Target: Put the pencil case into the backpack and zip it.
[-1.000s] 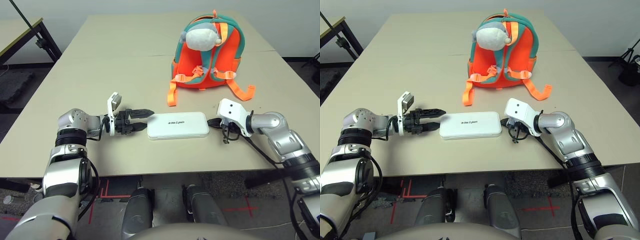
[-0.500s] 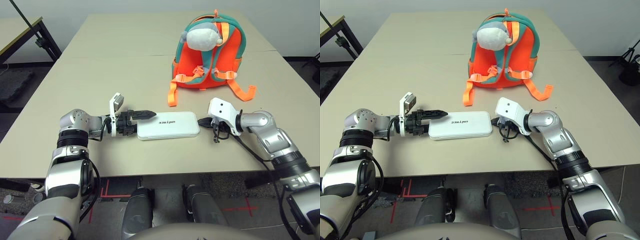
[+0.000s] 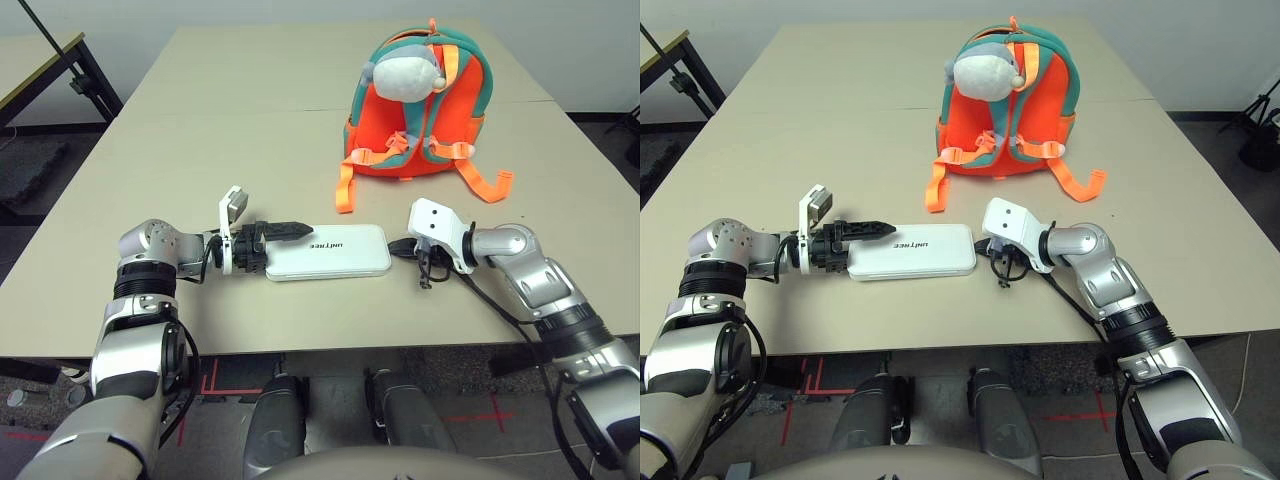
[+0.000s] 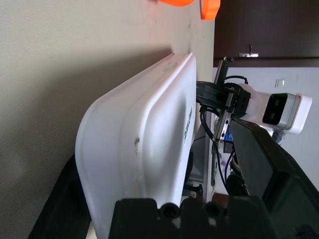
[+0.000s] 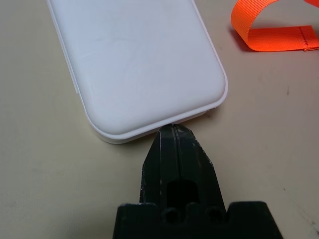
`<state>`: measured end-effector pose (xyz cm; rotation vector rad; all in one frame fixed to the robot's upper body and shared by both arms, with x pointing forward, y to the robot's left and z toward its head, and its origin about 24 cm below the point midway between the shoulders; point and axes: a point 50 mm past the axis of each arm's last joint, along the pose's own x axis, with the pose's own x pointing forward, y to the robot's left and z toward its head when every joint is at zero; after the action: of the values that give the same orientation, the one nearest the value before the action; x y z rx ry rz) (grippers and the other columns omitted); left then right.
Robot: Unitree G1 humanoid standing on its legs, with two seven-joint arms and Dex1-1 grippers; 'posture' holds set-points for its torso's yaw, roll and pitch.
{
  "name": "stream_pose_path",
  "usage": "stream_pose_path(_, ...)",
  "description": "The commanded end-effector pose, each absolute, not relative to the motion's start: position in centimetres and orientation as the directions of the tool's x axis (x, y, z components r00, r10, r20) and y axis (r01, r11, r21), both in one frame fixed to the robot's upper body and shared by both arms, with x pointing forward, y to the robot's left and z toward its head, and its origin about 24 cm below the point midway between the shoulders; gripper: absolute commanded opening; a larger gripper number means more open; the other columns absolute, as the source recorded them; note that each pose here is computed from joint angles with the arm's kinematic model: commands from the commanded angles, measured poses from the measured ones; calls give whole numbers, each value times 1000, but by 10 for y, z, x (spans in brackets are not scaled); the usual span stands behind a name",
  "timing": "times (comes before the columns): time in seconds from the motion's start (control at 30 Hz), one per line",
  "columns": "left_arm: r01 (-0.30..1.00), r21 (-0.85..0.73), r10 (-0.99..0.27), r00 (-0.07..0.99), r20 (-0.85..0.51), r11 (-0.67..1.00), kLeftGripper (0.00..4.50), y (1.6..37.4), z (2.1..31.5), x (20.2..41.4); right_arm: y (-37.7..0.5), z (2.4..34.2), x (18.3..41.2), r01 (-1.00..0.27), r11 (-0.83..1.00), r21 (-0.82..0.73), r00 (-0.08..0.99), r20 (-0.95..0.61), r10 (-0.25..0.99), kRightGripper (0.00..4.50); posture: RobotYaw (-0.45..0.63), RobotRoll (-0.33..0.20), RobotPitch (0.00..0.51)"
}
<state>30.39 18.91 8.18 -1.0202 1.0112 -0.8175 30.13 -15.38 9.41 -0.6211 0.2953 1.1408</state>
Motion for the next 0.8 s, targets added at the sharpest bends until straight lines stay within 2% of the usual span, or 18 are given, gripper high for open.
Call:
stream_pose_path(0.03,45,-941,-906,290,-308,334,4500,183,70,297,-140,101,300,-918,227,-325,370,-496,785,24,-185,0,112)
stream_pose_path(0.07,45,-942,-906,290,-307,334,4500,183,70,297,-140,101,300,-918,227,-326,370,-496,785,24,-185,0,112)
stream_pose_path(0.13,44,-942,-906,292,-307,333,4122,183,70,297,-140,101,300,-917,228,-328,372,-496,785,0,-184,0,113)
stream_pose_path(0.23,46,-942,-905,296,-305,332,3172,184,70,297,-141,100,301,-916,228,-331,375,-497,782,0,-184,0,114)
stream_pose_path(0.33,50,-942,-905,299,-302,331,2009,184,71,297,-142,100,301,-914,231,-334,379,-499,779,0,-185,0,116)
stream_pose_path(0.43,62,-940,-903,307,-301,334,1244,185,72,298,-143,100,301,-913,234,-335,382,-499,778,0,-184,0,119)
stream_pose_path(0.8,122,-933,-881,390,-269,339,1220,194,84,308,-144,97,303,-910,240,-338,390,-503,771,0,-182,0,120)
